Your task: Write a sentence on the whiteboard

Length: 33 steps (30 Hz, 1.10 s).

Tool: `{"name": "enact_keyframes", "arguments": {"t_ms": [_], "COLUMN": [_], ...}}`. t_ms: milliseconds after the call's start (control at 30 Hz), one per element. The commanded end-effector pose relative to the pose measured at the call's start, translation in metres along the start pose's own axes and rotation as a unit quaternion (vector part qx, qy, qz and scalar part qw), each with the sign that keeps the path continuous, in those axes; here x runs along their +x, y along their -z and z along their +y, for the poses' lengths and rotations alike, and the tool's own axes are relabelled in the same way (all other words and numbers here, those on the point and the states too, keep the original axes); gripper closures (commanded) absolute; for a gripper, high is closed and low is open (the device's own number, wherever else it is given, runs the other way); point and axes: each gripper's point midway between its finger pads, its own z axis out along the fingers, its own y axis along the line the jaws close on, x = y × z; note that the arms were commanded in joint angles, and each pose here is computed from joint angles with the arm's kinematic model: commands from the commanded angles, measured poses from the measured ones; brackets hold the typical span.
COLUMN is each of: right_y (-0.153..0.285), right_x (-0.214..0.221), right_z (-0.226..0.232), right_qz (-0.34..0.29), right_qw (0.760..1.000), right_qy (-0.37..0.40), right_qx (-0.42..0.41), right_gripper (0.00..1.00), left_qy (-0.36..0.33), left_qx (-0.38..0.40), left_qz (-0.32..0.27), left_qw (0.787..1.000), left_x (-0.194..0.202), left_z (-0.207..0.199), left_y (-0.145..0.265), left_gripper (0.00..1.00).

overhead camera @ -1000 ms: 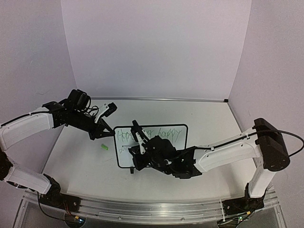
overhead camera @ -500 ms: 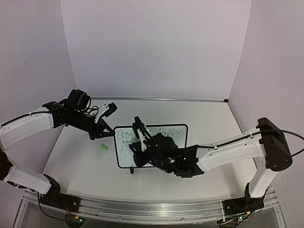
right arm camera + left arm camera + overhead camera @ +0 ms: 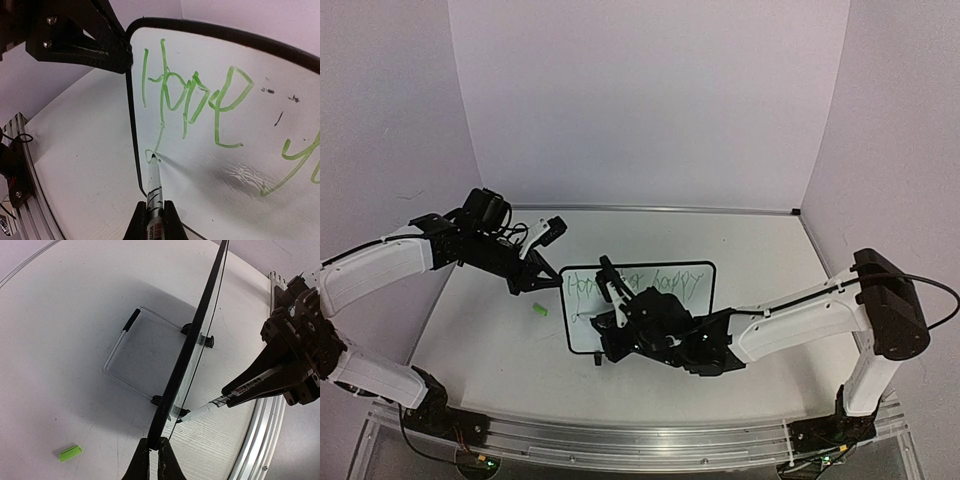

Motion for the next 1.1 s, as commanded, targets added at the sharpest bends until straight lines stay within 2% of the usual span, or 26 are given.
{"name": "enact_keyframes", "arguments": {"t_ms": [0,200,433,700,867,1067], "right_y": [-0.005,-0.004,0.004,0.019,0.021,0.014], "right_x": [0.020,0.029,0.015,-0.015,-0.029,-0.029], "right_z": [-0.006,-0.010,-0.012,0.022,0.012,0.004], "right_qz": [0.026,0.038,0.018,-0.027,-0.050,-0.047], "right_qw": [1.000,0.999,1.000,0.996,0.997,0.999], "right_qy": [-0.007,-0.008,-0.007,-0.012,-0.019,-0.012], "right_qx": [0.004,0.010,0.014,-0.082,-0.048,-0.018], "right_gripper": [1.00,1.00,1.00,1.00,1.00,1.00], "left_qy": [-0.007,-0.006,-0.005,-0.004,-0.006,-0.006], "left_qx": [-0.006,-0.005,-0.006,-0.004,-0.004,-0.003], "left_qz": [0.007,0.008,0.009,0.010,0.009,0.008], "left_qw": [1.000,1.000,1.000,1.000,1.000,1.000], "left_x": [0.001,0.002,0.002,0.003,0.002,0.001], "left_z": [0.000,0.000,0.001,0.001,0.000,0.000], "left_y": [0.000,-0.001,-0.002,-0.002,-0.002,-0.001], "left_gripper": [1.00,1.00,1.00,1.00,1.00,1.00]}}
